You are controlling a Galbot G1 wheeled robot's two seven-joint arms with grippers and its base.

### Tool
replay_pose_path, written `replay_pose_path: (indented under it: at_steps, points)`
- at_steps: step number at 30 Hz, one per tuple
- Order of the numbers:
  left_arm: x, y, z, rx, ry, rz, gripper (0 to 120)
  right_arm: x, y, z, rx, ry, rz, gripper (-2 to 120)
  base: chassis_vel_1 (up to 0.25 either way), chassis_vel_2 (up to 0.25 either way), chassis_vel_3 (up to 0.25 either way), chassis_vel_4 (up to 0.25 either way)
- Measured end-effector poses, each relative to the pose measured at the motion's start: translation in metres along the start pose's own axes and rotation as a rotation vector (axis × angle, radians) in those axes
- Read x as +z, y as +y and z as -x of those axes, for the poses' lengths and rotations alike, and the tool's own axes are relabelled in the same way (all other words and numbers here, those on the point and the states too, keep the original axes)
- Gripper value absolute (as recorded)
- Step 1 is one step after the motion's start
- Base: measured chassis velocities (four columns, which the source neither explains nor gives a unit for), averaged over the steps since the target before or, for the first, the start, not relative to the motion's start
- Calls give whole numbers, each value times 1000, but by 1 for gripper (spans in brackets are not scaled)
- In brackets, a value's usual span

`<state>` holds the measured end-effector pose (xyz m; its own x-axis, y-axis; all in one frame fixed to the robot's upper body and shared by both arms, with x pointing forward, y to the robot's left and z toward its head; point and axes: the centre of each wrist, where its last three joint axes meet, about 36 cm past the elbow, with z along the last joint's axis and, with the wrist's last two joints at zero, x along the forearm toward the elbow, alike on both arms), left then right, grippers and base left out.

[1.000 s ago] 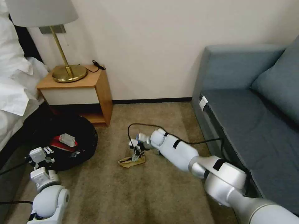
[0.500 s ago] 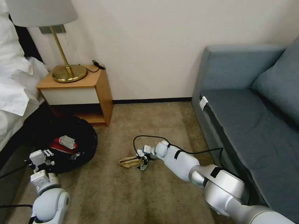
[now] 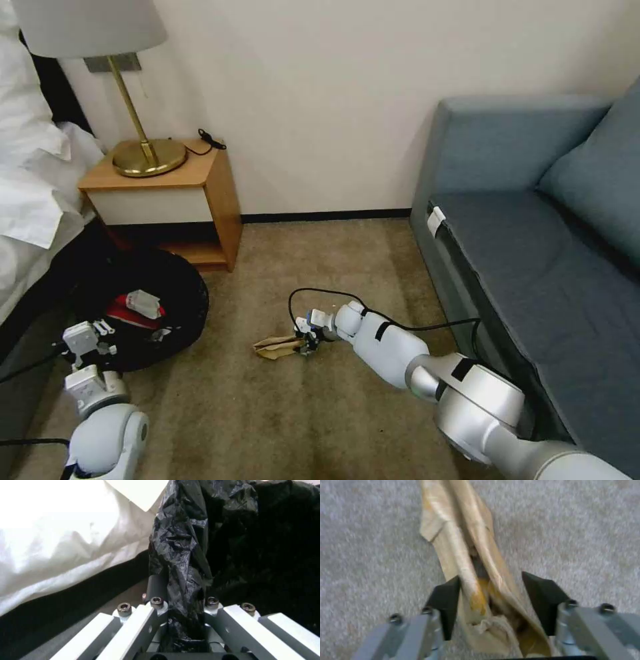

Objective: Pick up the trash bin, then pick up the garbage on the floor and place it into the trash bin.

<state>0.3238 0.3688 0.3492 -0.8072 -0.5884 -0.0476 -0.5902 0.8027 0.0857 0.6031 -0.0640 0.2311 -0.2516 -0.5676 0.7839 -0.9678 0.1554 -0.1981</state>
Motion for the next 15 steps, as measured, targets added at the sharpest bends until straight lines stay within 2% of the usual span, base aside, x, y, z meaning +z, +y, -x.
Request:
replay_pose_path:
  at_steps: [2, 4, 7, 11, 13, 15]
  points:
    - [1, 0, 0, -1, 2, 0, 6, -2, 2, 1, -4, -9, -2, 39, 0, 0, 0, 0]
    - [1, 0, 0, -2, 3, 0, 6, -2, 3, 2, -7, -10, -1, 36, 0, 0, 0, 0]
    - [2, 0, 1, -3, 3, -2, 6, 0, 6, 3, -11, -14, 1, 20, 0, 0, 0, 0]
    - [1, 0, 2, -3, 1, -2, 6, 0, 6, 3, -11, -16, 2, 13, 0, 0, 0, 0]
    - [1, 0, 3, -3, 0, -2, 6, 0, 6, 3, -10, -20, 3, 2, 0, 0, 0, 0]
    - [1, 0, 4, -3, -1, -4, 6, -1, 5, 2, -8, -24, 5, 0, 0, 0, 0, 0]
